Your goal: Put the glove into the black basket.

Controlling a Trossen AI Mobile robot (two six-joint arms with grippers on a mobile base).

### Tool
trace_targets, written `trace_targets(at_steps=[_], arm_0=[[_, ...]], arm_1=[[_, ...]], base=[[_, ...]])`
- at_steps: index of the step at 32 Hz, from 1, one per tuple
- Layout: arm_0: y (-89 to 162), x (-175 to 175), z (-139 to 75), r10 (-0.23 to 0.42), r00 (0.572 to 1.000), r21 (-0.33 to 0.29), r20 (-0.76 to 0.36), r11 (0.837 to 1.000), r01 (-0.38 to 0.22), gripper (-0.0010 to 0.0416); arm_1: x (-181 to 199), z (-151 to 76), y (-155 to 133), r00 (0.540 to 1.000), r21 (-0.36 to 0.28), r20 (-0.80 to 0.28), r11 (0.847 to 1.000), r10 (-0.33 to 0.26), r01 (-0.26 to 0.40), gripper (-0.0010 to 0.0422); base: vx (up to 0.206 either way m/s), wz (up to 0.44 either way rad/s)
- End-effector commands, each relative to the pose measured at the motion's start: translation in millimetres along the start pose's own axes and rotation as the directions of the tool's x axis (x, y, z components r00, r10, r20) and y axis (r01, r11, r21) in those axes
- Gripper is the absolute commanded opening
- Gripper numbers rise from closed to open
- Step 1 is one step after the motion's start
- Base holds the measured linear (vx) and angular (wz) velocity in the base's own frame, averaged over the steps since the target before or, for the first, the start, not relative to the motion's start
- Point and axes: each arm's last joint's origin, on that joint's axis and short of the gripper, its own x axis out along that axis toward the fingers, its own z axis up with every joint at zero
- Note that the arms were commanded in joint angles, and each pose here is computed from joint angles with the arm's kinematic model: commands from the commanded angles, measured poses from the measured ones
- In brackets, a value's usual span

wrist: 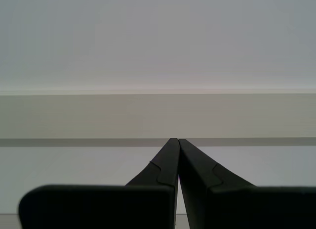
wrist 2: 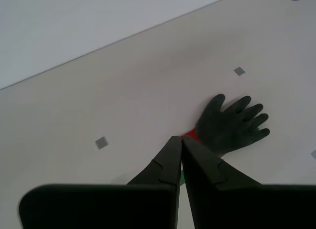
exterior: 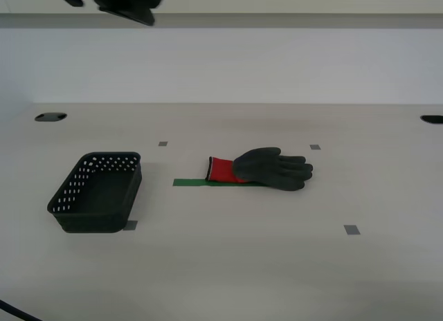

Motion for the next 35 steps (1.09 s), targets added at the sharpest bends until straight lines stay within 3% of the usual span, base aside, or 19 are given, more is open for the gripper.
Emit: trace_targets(at_steps=[1,9,18,22,26,28,30,35], arm_0=[[0.1,0.2,0.7,0.001,1.000,0.000,0.004,1.000,-0.001,0.0001],[0.2,0.2,0.5,0.001,1.000,0.000,0.002,1.000,-0.001,0.0001],[0.2,0.2,0.1,0.002,1.000,0.000,-0.002,1.000,-0.002,0.0001],[0.1,0.2,-1.0,0.001,1.000,0.000,-0.014,1.000,-0.001,0.0001],[0.2,0.2,-1.5,0.001,1.000,0.000,-0.019,1.000,-0.001,0.0001],[0.1,0.2,-1.7,0.001,1.000,0.000,-0.021,1.000,-0.001,0.0001],[0.2,0.2,-1.9,0.002,1.000,0.001,-0.023,1.000,-0.002,0.0001],[0.3,0.1,-4.0,0.002,0.999,0.000,-0.045,1.000,-0.002,0.0001]], arm_1=[[29.9,8.8,-10.6,0.997,0.024,-0.068,0.999,-0.038,0.040,0.0000],[130.7,43.5,-49.8,0.949,0.078,-0.297,0.987,-0.110,0.139,0.0000],[211.7,48.9,-80.5,0.896,0.116,-0.424,0.973,-0.132,0.198,0.0000],[246.3,39.8,-89.4,0.875,0.111,-0.465,0.972,-0.133,0.207,0.0000],[284.4,13.0,-97.2,0.837,0.030,-0.531,0.984,-0.133,0.175,0.0000],[288.5,5.8,-98.8,0.829,0.024,-0.543,0.985,-0.131,0.171,0.0000],[302.0,-16.6,-101.5,0.794,0.012,-0.595,0.986,-0.126,0.166,0.0000],[311.2,-30.9,-104.7,0.778,0.006,-0.616,0.987,-0.124,0.163,0.0000]], base=[[0.000,0.000],[0.000,0.000],[0.000,0.000],[0.000,0.000],[0.000,0.000],[0.000,0.000],[0.000,0.000],[0.000,0.000]])
